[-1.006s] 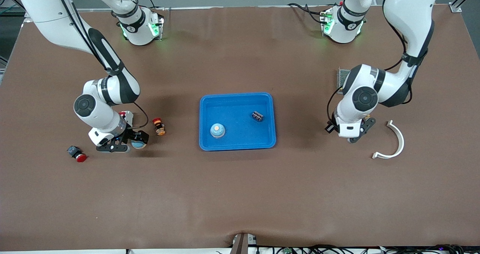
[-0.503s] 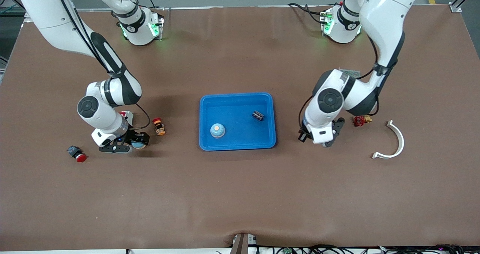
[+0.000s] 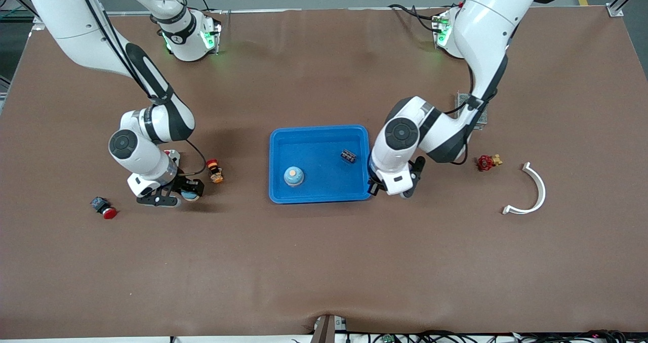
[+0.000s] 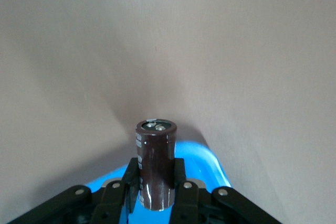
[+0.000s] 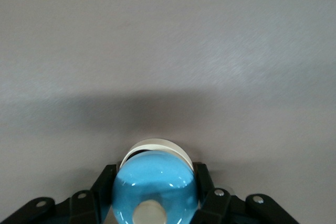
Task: Place electrolytic capacitor and blue bell in tray
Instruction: 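Carry the bell and capacitor over the tray with both grippers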
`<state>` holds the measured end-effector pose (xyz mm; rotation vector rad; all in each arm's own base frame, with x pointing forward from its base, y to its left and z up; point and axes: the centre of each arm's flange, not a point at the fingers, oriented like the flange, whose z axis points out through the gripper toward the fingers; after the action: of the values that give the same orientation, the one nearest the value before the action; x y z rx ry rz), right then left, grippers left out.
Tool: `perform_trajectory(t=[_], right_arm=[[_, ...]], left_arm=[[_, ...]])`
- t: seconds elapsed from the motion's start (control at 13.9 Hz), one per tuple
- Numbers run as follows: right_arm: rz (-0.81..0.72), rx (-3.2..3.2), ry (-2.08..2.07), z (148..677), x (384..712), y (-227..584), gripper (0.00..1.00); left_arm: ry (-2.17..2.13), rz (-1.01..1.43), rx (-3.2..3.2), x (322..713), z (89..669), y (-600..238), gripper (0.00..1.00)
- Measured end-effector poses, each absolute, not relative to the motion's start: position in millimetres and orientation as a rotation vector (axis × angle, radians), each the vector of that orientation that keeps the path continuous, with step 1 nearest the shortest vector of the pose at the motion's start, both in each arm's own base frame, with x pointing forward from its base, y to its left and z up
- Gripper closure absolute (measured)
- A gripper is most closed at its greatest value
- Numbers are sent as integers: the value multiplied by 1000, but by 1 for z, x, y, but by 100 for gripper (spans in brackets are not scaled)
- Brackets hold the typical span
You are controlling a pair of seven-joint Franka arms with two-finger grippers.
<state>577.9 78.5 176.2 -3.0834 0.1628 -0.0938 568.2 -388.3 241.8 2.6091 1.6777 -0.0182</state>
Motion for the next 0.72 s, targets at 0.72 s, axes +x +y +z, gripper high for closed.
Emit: perform_trajectory(t=[0.72], right_arm=[[-4, -3022, 279, 227, 546, 218, 34]], left_arm=[[1747, -61, 2538, 529, 200, -445, 70]])
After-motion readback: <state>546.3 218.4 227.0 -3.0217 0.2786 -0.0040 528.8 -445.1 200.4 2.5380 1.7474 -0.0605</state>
